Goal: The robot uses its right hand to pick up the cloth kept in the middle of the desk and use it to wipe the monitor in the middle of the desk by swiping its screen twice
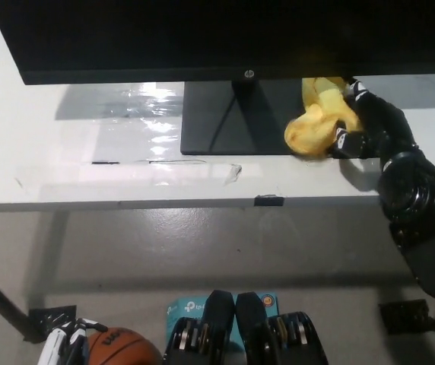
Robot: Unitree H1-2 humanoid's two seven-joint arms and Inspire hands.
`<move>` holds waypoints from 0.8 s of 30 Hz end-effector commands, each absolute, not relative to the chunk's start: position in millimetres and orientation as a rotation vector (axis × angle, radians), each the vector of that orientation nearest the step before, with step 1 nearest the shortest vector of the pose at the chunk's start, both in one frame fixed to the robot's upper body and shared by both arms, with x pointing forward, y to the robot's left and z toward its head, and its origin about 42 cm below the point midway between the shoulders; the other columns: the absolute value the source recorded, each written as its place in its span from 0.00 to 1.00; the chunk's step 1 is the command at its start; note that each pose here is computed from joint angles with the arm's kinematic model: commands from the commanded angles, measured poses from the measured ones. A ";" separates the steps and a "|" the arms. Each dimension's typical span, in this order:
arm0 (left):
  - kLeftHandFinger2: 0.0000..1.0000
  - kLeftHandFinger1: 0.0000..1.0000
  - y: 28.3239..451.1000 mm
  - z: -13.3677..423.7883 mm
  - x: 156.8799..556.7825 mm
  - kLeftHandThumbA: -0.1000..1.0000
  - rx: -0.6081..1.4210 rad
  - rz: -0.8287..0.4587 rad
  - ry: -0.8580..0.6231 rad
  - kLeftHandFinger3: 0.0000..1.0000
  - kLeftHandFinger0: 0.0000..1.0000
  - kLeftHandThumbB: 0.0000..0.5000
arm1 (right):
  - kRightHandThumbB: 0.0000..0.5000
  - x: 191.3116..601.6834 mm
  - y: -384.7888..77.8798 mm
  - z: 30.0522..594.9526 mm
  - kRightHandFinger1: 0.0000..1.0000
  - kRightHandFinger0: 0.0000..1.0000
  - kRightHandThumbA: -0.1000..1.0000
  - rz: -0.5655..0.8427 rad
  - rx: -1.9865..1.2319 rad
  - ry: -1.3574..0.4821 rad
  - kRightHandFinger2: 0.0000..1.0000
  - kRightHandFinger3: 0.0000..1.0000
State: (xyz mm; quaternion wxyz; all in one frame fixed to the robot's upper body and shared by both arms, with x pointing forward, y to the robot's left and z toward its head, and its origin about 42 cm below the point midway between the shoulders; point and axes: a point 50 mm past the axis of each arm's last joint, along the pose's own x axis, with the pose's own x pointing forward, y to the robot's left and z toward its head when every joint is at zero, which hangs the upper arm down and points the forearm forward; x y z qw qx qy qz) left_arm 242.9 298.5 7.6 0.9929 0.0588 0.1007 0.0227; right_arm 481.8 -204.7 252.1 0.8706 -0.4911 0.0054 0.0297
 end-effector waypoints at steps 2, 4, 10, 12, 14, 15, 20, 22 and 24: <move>0.00 0.00 302.4 19.5 250.6 0.82 0.126 0.041 0.139 0.00 0.00 1.00 | 0.95 478.6 -227.7 304.6 1.00 1.00 0.41 0.155 -1.168 0.064 1.00 1.00; 0.00 0.00 302.2 19.6 250.7 0.82 0.129 0.045 0.143 0.00 0.00 1.00 | 0.99 478.8 -231.7 304.1 1.00 1.00 0.41 0.149 -1.168 0.082 1.00 1.00; 0.00 0.00 302.2 18.3 250.9 0.80 0.113 0.050 0.148 0.00 0.00 1.00 | 0.96 475.7 -240.0 301.4 1.00 1.00 0.39 0.141 -1.153 0.117 1.00 1.00; 0.00 0.00 301.3 18.3 251.3 0.83 0.132 0.047 0.147 0.00 0.00 1.00 | 0.96 474.8 -240.8 304.2 1.00 1.00 0.38 0.144 -1.162 0.123 1.00 1.00; 0.00 0.00 301.2 17.7 251.2 0.81 0.114 0.051 0.142 0.00 0.00 1.00 | 1.00 471.6 -244.1 303.6 1.00 1.00 0.38 0.146 -1.167 0.128 1.00 1.00; 0.00 0.00 301.3 17.4 251.3 0.81 0.110 0.048 0.140 0.00 0.00 1.00 | 1.00 470.3 -245.2 303.8 1.00 1.00 0.37 0.148 -1.165 0.131 1.00 1.00; 0.00 0.00 301.8 18.2 250.7 0.81 0.117 0.057 0.145 0.00 0.00 1.00 | 1.00 461.5 -254.9 313.7 1.00 1.00 0.36 0.146 -1.160 0.135 1.00 1.00; 0.00 0.00 302.0 17.9 251.1 0.80 0.106 0.056 0.142 0.00 0.00 1.00 | 0.97 451.6 -259.0 320.6 1.00 1.00 0.37 0.146 -1.139 0.119 1.00 1.00; 0.00 0.00 302.4 17.5 251.2 0.80 0.104 0.051 0.136 0.00 0.00 1.00 | 0.97 433.9 -265.5 329.1 1.00 1.00 0.40 0.138 -1.099 0.083 1.00 1.00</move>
